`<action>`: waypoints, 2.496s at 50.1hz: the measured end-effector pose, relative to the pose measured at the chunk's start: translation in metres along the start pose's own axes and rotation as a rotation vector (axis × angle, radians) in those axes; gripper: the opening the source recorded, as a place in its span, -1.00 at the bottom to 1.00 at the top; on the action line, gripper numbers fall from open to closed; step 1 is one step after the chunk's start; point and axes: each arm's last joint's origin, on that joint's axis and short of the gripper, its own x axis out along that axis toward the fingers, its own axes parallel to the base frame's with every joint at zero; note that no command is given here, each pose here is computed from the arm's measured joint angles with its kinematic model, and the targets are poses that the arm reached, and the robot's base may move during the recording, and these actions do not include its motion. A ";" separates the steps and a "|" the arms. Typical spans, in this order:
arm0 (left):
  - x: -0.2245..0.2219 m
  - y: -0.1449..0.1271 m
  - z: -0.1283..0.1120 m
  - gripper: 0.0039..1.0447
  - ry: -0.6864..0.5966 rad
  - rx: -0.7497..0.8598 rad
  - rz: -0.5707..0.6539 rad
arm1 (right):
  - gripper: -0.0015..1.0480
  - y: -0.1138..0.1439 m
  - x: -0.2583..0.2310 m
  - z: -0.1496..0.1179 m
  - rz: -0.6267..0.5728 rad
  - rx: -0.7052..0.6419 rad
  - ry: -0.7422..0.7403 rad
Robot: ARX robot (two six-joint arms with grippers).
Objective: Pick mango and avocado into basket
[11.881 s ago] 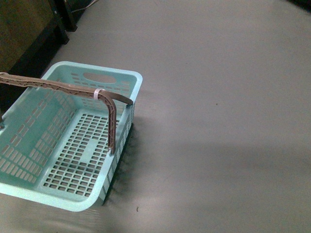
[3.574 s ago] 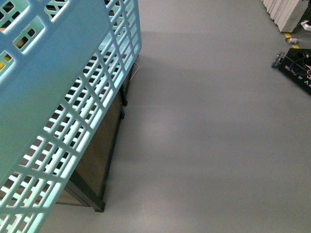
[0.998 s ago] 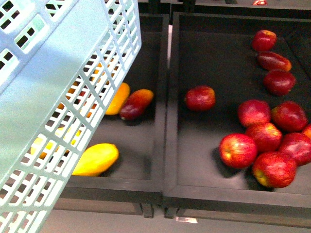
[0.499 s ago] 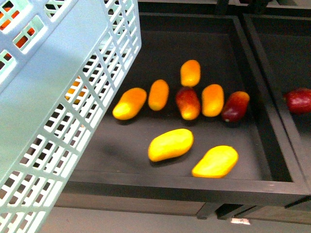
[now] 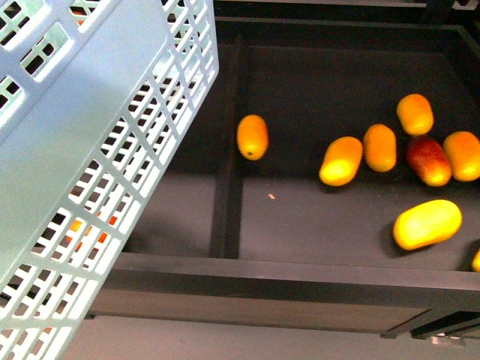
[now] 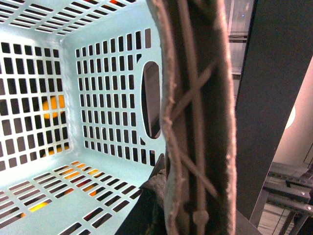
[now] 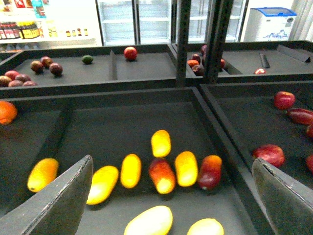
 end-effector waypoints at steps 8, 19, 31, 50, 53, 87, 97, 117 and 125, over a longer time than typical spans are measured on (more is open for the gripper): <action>0.000 0.000 0.000 -0.91 0.000 -0.001 -0.001 | 0.83 0.000 0.000 0.000 0.001 0.000 0.000; -0.001 0.000 0.000 -0.91 0.000 0.002 -0.003 | 0.83 0.000 0.000 0.000 0.002 0.000 0.000; 0.000 0.001 0.001 -0.92 -0.018 0.036 0.019 | 0.83 0.000 0.000 0.000 0.003 0.000 0.000; 0.088 -0.042 -0.064 -0.92 0.224 0.528 0.161 | 0.83 0.000 0.000 0.000 -0.001 0.000 0.000; 0.100 -0.045 -0.083 -0.92 0.296 0.544 0.147 | 0.83 0.000 0.000 0.000 -0.001 0.000 0.000; 0.119 -0.044 -0.159 -0.92 0.547 0.618 0.094 | 0.83 0.000 0.000 -0.001 0.027 0.056 0.110; 0.120 -0.044 -0.158 -0.92 0.534 0.625 0.095 | 0.83 -0.013 0.012 -0.006 -0.044 0.274 0.510; 0.120 -0.044 -0.158 -0.92 0.540 0.624 0.094 | 0.83 -0.094 0.145 -0.010 -0.157 0.220 0.495; 0.120 -0.044 -0.159 -0.92 0.543 0.623 0.093 | 0.83 -0.108 0.212 -0.066 -0.129 0.200 0.681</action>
